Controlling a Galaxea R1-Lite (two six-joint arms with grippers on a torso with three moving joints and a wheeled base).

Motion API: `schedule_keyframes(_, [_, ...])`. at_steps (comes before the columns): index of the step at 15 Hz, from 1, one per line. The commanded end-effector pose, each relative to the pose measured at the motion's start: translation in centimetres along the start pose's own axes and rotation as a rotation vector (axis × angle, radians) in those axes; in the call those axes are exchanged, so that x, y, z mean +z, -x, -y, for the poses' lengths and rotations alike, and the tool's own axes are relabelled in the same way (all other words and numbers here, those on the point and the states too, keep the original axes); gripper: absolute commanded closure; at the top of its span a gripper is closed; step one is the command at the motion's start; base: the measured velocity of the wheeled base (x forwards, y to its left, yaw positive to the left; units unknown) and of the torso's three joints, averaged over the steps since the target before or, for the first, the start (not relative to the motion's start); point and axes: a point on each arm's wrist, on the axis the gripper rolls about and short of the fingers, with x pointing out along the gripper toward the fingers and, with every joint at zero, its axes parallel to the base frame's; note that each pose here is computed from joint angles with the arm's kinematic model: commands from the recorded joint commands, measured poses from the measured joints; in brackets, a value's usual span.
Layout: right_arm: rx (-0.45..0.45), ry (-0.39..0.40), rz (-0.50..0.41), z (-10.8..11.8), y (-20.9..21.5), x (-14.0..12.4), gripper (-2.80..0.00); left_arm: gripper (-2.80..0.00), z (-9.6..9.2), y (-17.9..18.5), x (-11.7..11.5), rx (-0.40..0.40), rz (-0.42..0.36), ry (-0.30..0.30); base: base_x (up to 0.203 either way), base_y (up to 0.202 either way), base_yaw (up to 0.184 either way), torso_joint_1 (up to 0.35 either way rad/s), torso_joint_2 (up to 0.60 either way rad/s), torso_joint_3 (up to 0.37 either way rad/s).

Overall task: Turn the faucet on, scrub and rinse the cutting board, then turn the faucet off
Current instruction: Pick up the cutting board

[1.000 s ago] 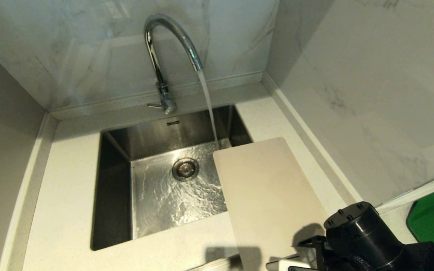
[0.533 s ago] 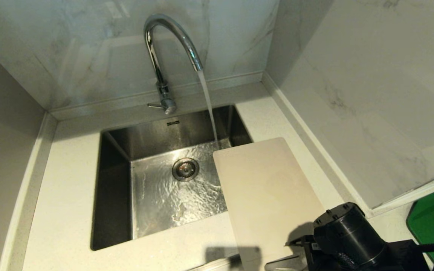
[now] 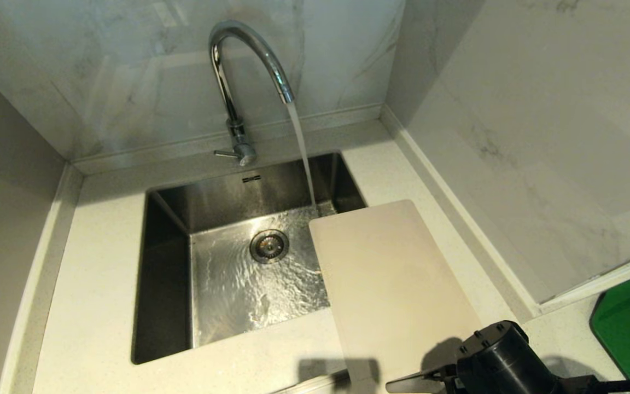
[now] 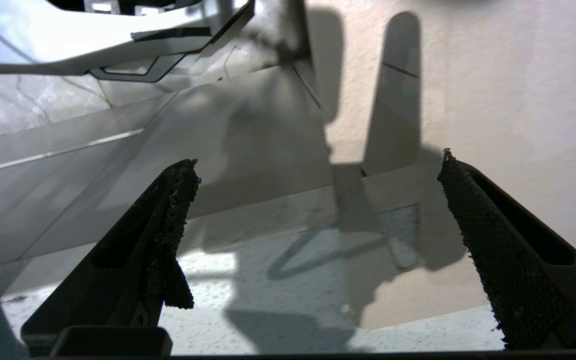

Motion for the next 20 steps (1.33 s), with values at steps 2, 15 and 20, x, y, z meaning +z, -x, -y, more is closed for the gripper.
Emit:
schedule_keyframes(2, [0.032,0.011,-0.016,-1.3,0.0,-0.6,-2.80,0.00,0.0,0.0,0.0,0.001,0.000,0.001,0.000,0.000,0.000,0.000,0.00,0.000])
schedule_keyframes(15, [0.066,0.006,-0.038,-1.1,-2.4,-0.4,-2.80,0.00,0.0,0.0,0.0,0.001,-0.001,0.001,0.000,0.000,0.000,0.000,0.00,0.000])
schedule_keyframes(20, [0.058,-0.010,-0.047,-0.7,-3.6,-0.6,-2.80,0.00,0.0,0.0,0.0,0.001,0.000,0.001,0.000,0.000,0.000,0.000,0.00,0.000])
